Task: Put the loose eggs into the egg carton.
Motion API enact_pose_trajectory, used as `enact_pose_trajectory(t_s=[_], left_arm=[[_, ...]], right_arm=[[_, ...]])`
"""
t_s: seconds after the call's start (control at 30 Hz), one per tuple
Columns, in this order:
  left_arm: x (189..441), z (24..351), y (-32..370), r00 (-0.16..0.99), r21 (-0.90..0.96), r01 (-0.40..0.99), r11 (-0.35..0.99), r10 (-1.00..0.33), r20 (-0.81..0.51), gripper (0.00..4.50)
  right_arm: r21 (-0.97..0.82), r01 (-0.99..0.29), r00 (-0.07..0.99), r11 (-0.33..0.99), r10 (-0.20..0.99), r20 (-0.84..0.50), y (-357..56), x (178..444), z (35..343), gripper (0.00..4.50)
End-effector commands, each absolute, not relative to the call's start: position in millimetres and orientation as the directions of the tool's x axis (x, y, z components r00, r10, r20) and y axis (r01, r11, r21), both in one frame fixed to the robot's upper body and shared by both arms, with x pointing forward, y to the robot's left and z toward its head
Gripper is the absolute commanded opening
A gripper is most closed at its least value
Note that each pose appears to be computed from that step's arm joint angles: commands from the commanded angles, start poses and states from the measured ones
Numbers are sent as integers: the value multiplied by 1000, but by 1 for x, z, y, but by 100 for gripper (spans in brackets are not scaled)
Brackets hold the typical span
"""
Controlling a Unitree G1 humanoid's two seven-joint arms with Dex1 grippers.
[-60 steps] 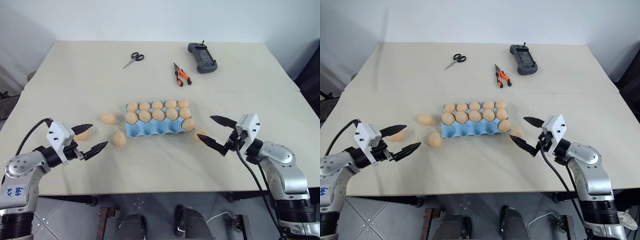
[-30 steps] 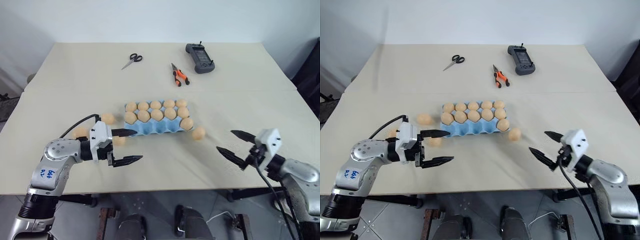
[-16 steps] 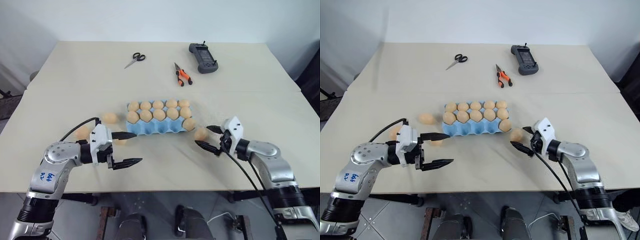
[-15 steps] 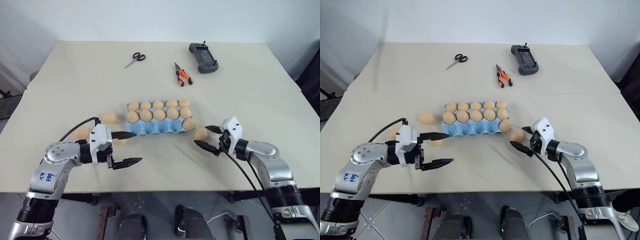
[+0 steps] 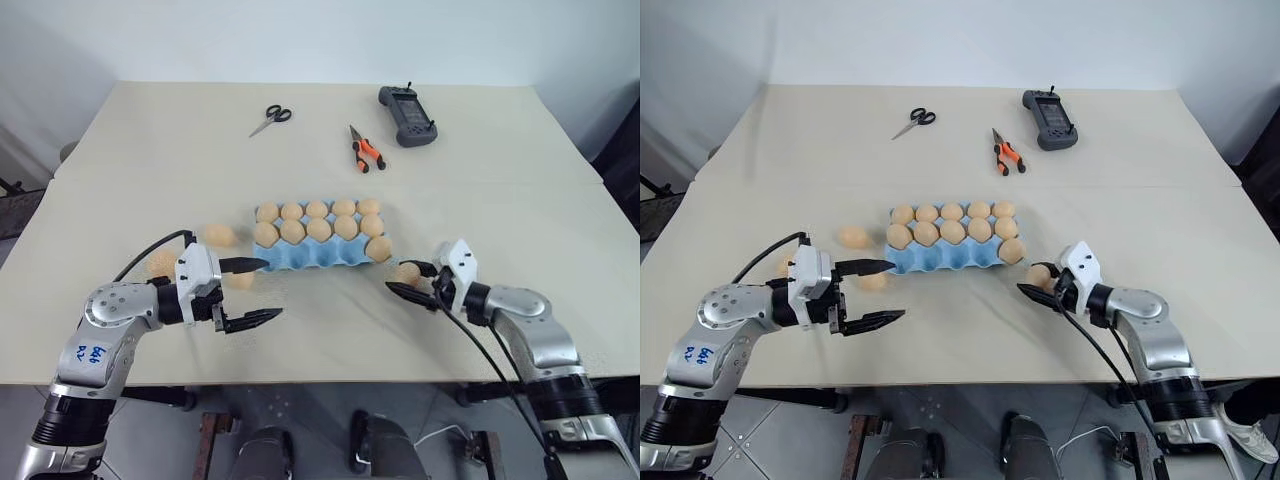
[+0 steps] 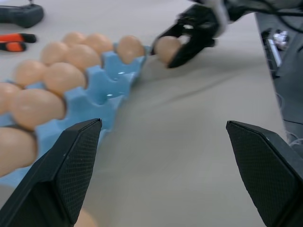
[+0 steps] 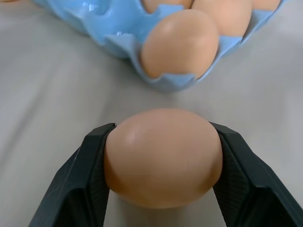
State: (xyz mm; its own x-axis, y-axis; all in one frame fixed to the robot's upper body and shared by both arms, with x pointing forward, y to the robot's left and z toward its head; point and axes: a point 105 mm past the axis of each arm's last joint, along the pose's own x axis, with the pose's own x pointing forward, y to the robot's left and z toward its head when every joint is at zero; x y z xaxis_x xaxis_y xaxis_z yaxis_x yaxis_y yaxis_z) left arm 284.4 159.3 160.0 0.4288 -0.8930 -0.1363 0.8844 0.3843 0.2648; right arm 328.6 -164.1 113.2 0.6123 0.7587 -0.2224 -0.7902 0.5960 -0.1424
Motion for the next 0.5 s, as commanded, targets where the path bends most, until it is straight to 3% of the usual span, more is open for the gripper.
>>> enact_pose_trajectory(t_s=[0.03,0.13,0.27,0.5], left_arm=[[287,170,175,498,277,845,458,-863,-90,450],[288,166,186,537,272,824,497,-838,-95,450],[289,161,193,571,263,804,533,-815,-96,450],[287,159,191,577,259,800,541,-812,-87,450]], right_arm=[[-174,-835,548,522,820,-167,-153,312,151,246],[-203,-846,523,493,841,-135,-135,311,169,246],[-257,-813,561,523,821,-105,-111,335,185,246],[-270,-799,582,538,805,-118,-92,366,178,246]])
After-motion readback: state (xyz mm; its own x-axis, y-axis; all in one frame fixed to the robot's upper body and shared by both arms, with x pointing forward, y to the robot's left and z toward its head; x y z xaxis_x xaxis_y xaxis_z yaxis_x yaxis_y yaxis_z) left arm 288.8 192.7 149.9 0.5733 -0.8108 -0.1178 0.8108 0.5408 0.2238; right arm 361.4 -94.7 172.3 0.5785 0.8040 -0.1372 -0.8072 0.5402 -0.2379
